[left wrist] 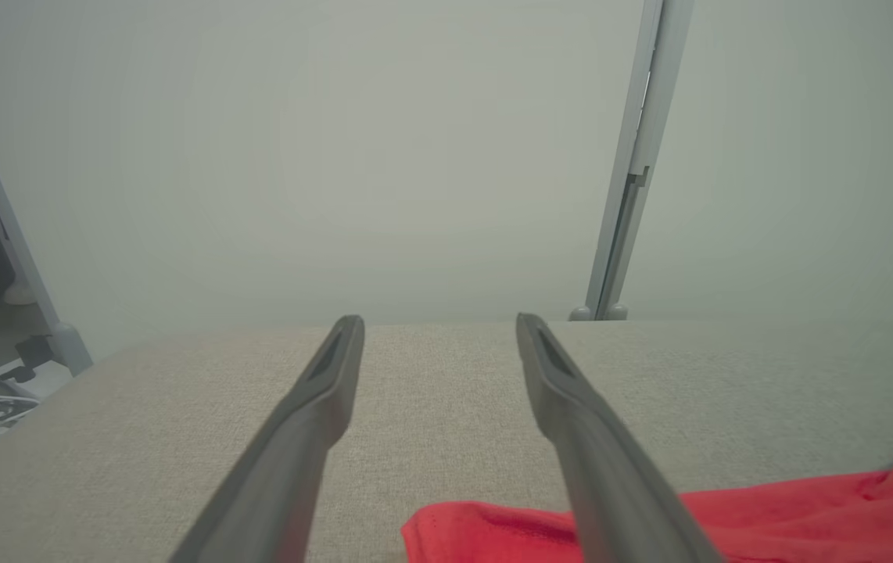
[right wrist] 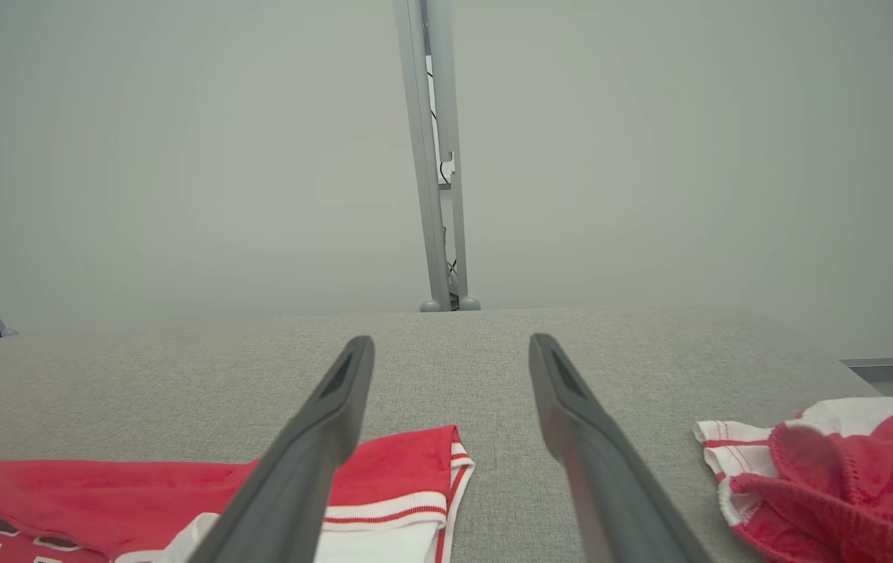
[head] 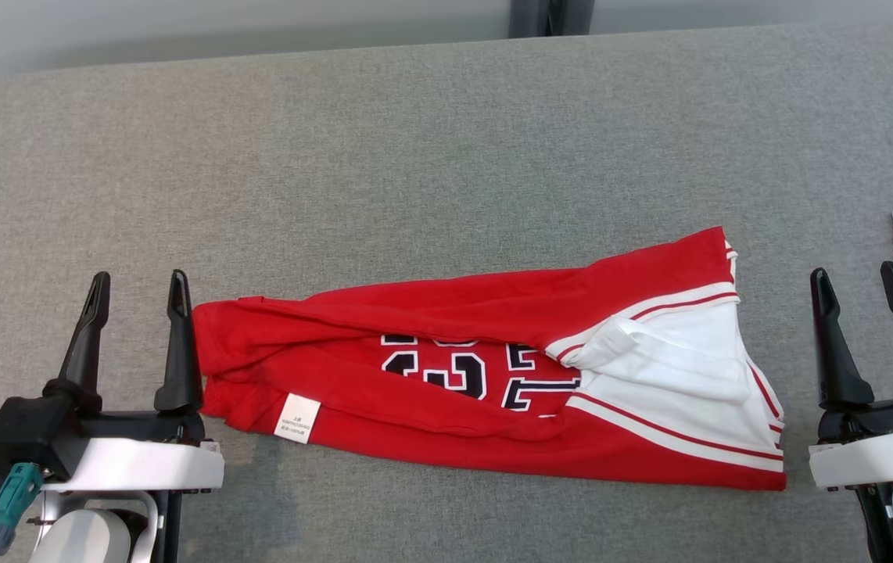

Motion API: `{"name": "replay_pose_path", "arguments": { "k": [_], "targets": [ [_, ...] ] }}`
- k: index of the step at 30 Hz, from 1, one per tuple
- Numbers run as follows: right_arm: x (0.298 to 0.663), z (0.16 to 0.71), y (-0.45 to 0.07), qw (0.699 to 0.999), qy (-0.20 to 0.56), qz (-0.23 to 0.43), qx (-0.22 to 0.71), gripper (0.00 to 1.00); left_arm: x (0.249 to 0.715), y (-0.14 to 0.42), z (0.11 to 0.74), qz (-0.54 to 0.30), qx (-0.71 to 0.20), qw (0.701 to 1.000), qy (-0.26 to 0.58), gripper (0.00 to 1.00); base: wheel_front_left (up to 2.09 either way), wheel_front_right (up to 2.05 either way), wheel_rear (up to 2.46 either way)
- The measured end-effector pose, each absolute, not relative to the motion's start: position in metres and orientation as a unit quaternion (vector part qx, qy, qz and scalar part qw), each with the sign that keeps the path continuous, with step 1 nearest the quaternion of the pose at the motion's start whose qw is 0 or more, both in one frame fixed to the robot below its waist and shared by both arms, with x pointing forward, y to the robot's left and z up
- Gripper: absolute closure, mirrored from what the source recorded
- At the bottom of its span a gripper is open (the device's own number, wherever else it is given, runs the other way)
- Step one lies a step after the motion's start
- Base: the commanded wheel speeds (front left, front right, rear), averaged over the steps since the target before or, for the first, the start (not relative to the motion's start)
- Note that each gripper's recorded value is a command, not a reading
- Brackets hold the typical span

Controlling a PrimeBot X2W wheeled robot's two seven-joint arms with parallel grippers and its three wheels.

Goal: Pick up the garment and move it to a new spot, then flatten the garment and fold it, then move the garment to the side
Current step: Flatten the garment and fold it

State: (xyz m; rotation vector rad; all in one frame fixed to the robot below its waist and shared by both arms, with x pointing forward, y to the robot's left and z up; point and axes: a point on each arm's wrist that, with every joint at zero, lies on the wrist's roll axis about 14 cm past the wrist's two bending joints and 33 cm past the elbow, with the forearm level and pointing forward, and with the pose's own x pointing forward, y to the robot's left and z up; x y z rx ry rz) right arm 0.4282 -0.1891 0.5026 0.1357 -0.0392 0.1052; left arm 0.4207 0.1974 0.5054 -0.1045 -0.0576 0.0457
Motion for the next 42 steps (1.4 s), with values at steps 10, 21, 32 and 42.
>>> {"name": "replay_pose_path", "arguments": {
  "k": [10,21,32,42],
  "targets": [
    [0.434,0.483,-0.203,0.998,0.017,0.041,0.055,0.0,0.421,0.201,0.509,0.026,-0.052,0.998,-0.034,0.0,0.0,0.0,0.0],
    [0.421,0.386,-0.16,0.977,0.171,0.086,0.094,0.0,0.427,0.201,0.502,0.029,-0.056,0.998,-0.026,0.0,0.0,0.0,0.0],
    [0.412,0.36,-0.136,0.962,0.213,0.114,0.125,1.0,0.432,0.199,0.5,0.025,-0.059,0.998,-0.025,0.0,0.0,0.0,0.0],
    [0.419,0.391,-0.219,0.985,0.146,0.044,0.078,1.0,0.436,0.188,0.506,0.011,-0.063,0.997,-0.036,0.0,0.0,0.0,0.0]
  ]
}}
